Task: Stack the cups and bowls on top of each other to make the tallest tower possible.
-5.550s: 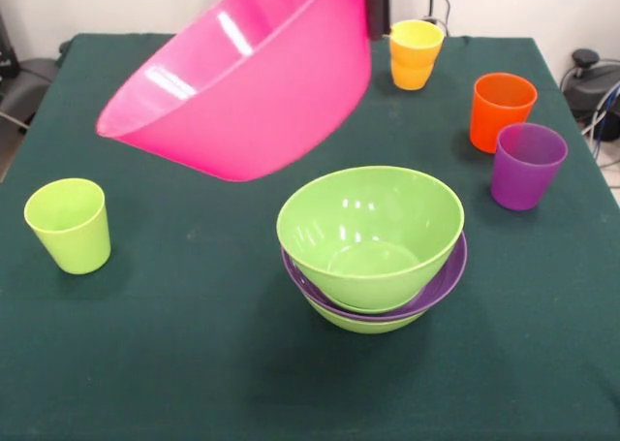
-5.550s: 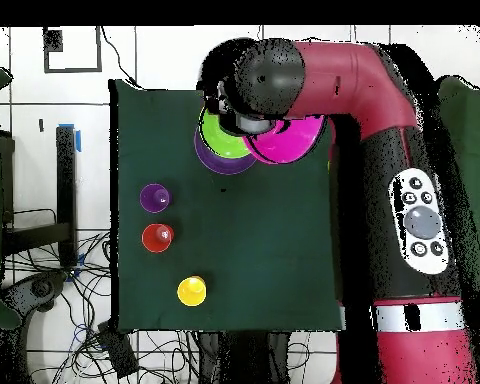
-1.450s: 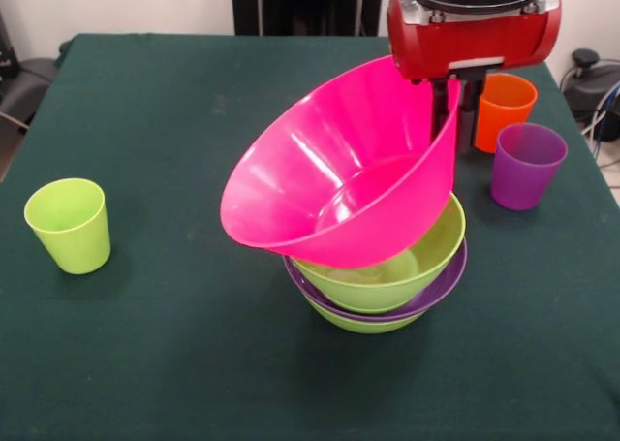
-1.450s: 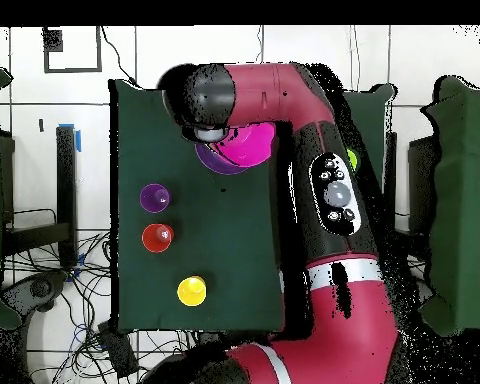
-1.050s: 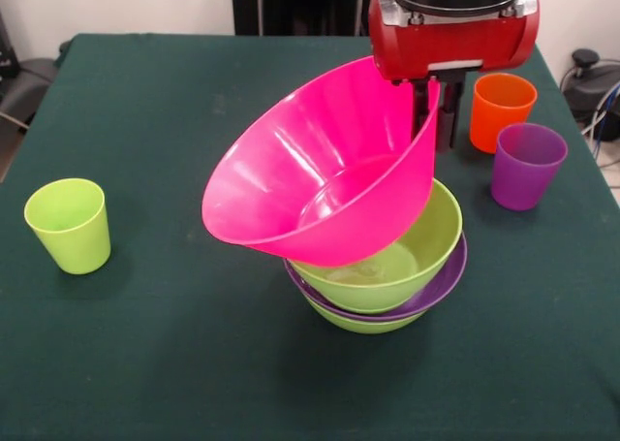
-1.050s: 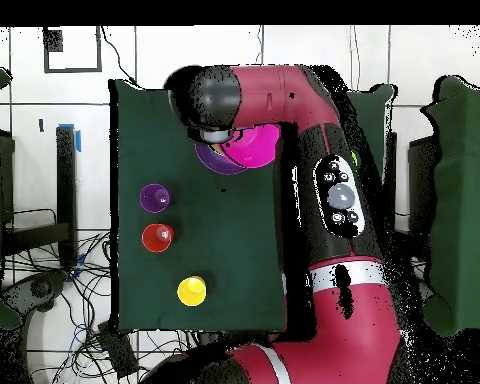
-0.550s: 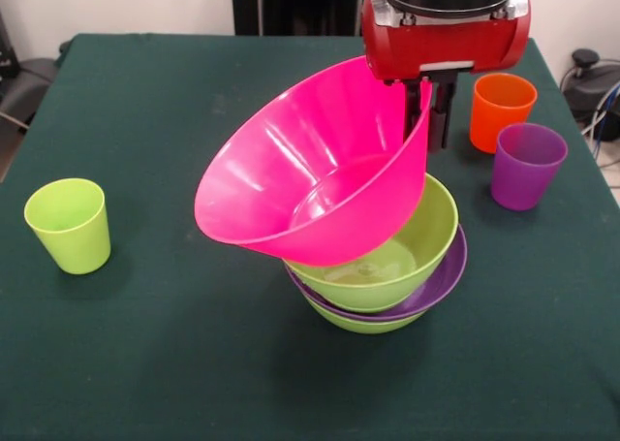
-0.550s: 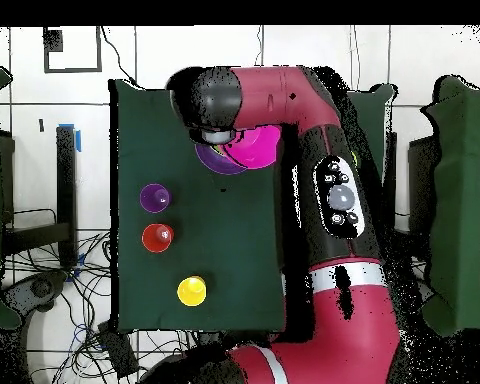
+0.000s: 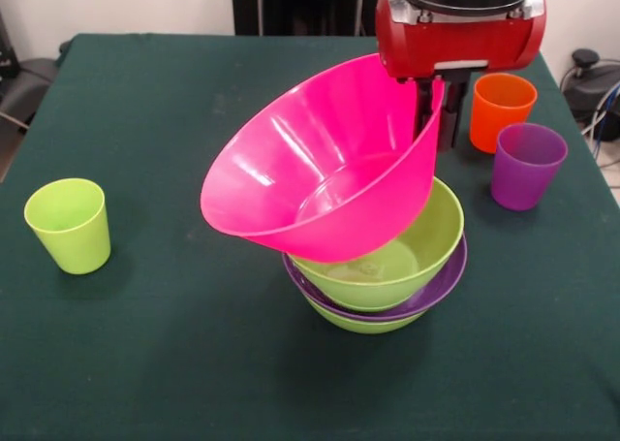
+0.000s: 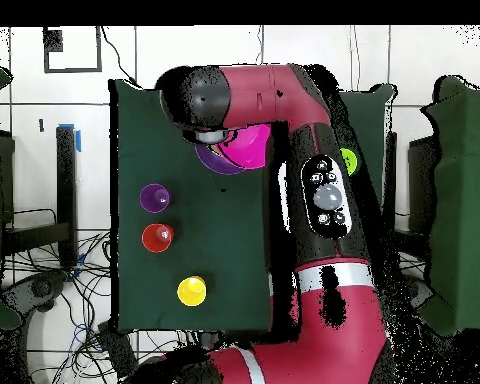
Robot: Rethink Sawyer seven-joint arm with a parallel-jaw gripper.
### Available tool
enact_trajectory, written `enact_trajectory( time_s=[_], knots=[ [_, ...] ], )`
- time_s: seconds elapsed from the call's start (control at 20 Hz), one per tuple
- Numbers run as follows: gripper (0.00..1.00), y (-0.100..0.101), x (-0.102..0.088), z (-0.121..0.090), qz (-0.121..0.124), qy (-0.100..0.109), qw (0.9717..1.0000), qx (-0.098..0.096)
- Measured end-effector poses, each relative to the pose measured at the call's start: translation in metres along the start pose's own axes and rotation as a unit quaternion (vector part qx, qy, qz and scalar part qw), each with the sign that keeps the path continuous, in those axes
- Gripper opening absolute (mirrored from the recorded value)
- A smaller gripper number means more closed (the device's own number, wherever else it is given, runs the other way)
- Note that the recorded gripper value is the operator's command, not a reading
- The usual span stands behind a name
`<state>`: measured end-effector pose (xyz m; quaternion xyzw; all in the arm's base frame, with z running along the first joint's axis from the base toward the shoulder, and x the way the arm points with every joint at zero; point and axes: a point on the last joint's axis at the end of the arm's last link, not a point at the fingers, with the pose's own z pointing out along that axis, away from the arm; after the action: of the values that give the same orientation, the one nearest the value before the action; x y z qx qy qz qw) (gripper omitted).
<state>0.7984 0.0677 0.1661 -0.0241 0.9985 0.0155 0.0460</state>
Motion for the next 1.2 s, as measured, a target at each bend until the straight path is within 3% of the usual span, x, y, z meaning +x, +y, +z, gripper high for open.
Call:
enact_trajectory(
  time_s=[0.4,1.2],
  knots=[
    [0.0,0.005,-0.002,-0.002,-0.002,-0.003,1.0,0.007],
    [0.0,-0.013,0.003,0.005,0.019,0.005,0.9997,0.011]
  ],
)
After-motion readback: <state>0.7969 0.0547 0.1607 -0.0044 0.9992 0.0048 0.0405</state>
